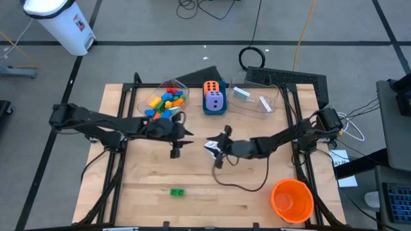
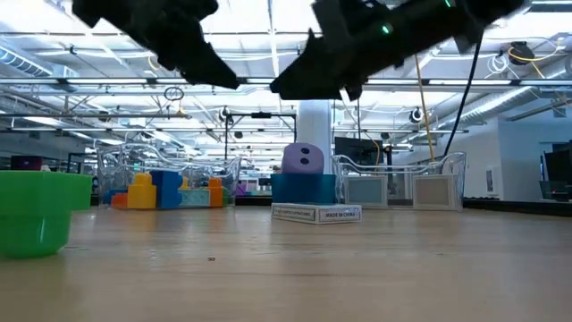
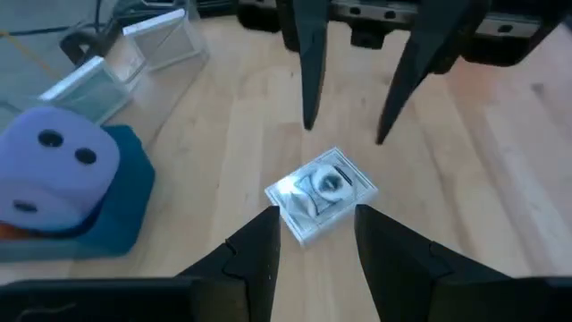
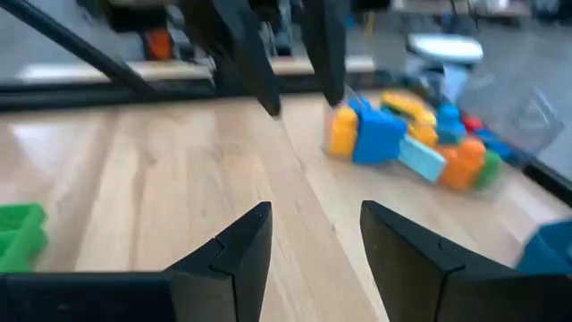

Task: Pick & Place Toys
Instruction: Put the black playing cards into the right transparent bin

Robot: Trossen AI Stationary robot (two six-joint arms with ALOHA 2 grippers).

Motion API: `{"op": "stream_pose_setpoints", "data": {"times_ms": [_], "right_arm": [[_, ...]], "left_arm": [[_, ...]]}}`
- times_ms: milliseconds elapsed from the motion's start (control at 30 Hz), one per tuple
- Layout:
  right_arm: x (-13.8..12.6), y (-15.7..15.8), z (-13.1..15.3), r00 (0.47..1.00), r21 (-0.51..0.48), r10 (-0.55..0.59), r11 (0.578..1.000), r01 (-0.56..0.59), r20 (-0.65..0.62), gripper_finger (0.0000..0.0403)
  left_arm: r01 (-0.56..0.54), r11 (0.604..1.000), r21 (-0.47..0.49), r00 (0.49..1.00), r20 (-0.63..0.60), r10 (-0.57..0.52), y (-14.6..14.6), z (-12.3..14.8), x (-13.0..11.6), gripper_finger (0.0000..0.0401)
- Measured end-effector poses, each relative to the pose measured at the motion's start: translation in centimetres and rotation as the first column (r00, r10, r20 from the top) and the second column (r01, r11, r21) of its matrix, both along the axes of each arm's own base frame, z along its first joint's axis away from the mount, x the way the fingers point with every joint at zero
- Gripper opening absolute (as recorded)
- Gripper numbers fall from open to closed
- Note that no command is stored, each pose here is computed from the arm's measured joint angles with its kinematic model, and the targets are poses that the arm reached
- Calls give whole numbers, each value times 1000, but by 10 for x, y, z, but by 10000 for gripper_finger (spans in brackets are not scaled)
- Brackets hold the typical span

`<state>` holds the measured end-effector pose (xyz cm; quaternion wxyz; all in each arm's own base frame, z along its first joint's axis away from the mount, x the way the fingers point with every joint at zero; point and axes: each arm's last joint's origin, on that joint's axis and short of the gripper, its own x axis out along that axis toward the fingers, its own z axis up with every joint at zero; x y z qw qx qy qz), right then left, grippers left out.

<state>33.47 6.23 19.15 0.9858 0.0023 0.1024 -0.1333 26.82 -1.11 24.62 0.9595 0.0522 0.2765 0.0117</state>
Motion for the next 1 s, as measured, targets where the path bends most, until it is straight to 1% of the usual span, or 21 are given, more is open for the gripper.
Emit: {"op": "stream_pose_setpoints", "data": {"times_ms": [100,167,233,300,333,400,533,733,800,900,1000], "right_arm": [[13,5,15,992,26,-60,998,63,-112,164],[18,5,25,982,77,-110,989,122,-152,164],[21,4,33,970,133,-180,970,203,-161,164],[22,0,36,954,192,-260,939,285,-148,164],[22,-2,36,948,208,-286,927,311,-140,164],[22,-6,35,941,212,-306,919,332,-147,164],[22,-14,30,930,220,-319,909,355,-184,164],[30,-30,9,932,341,-224,885,317,-284,164],[34,-34,0,928,364,-201,877,313,-313,164],[34,-38,-10,911,345,-202,878,331,-358,164],[35,-40,-11,911,344,-208,877,335,-356,164]], "left_arm": [[-8,999,-52,998,64,12,-4,-8,-13,152],[-13,996,-86,997,77,19,-6,-22,-24,152],[-12,993,-119,992,126,27,-8,-31,-29,152],[-13,989,-145,990,139,34,-9,-44,-36,152],[-9,987,-158,985,167,35,-10,-47,-37,152],[-6,984,-178,981,188,40,-11,-54,-42,152],[7,983,-184,977,212,33,-13,-60,-45,152],[14,983,-184,968,248,32,-13,-56,-44,152],[15,983,-184,967,251,32,-13,-56,-44,152],[16,983,-184,967,252,32,-13,-56,-44,152],[14,983,-183,969,246,32,-13,-56,-44,152]]}}
